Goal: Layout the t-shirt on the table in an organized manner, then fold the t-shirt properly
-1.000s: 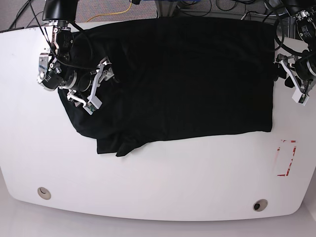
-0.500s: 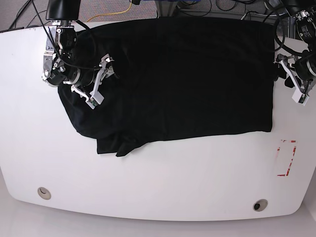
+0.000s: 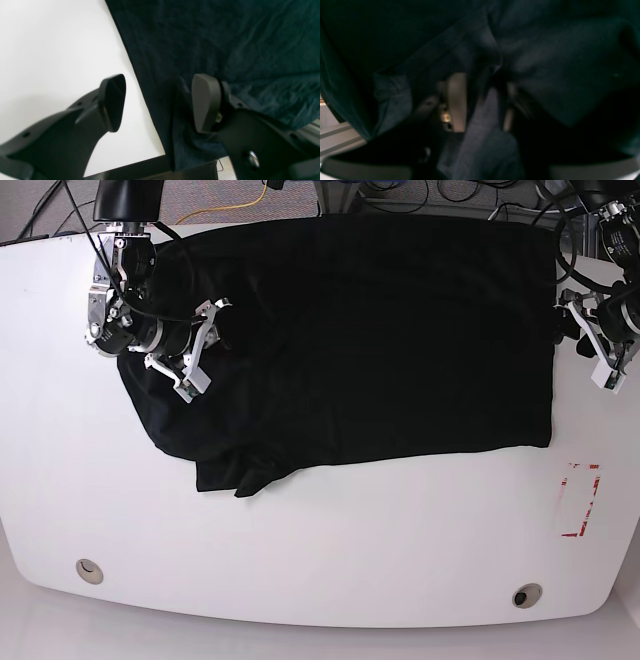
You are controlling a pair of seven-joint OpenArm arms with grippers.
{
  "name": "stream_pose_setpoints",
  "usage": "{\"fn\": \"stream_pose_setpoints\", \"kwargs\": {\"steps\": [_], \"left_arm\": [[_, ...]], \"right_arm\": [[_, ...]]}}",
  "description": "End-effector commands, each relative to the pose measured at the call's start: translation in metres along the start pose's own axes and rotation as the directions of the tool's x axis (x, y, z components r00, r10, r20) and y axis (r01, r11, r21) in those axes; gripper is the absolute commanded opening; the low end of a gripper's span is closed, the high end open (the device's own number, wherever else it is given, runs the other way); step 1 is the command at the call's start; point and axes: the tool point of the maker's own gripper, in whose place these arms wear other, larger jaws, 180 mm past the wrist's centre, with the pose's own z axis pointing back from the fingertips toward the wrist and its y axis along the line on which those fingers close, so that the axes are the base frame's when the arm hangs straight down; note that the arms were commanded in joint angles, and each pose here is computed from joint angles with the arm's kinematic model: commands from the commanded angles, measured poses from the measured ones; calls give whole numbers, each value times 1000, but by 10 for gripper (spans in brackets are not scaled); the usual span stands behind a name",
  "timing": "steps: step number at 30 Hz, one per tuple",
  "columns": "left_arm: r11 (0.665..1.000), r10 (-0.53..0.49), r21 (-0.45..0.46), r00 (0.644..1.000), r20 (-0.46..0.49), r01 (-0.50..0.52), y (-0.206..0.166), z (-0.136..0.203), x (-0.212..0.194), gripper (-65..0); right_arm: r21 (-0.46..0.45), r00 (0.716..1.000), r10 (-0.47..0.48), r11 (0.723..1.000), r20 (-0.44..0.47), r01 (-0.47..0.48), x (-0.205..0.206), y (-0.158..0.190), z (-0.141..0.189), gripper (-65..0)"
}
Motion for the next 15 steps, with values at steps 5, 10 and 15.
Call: {"fn": "stream_pose_setpoints", "kwargs": {"steps": [5,10,15], "left_arm": [[1000,-20,12,999,30,20,4,6,10,-258],[1000,-22,12,999,30,22,4,6,10,-258],[1000,-22,12,999,30,22,4,6,10,-258]], "right_arm": [[9,1000,-27,1000,10,27,0,-6,-3,-422],[13,999,-43,999,0,43,-5,-8,-5,-379],[12,999,-42,999,7,42,-4,-8,-5,-468]]}}
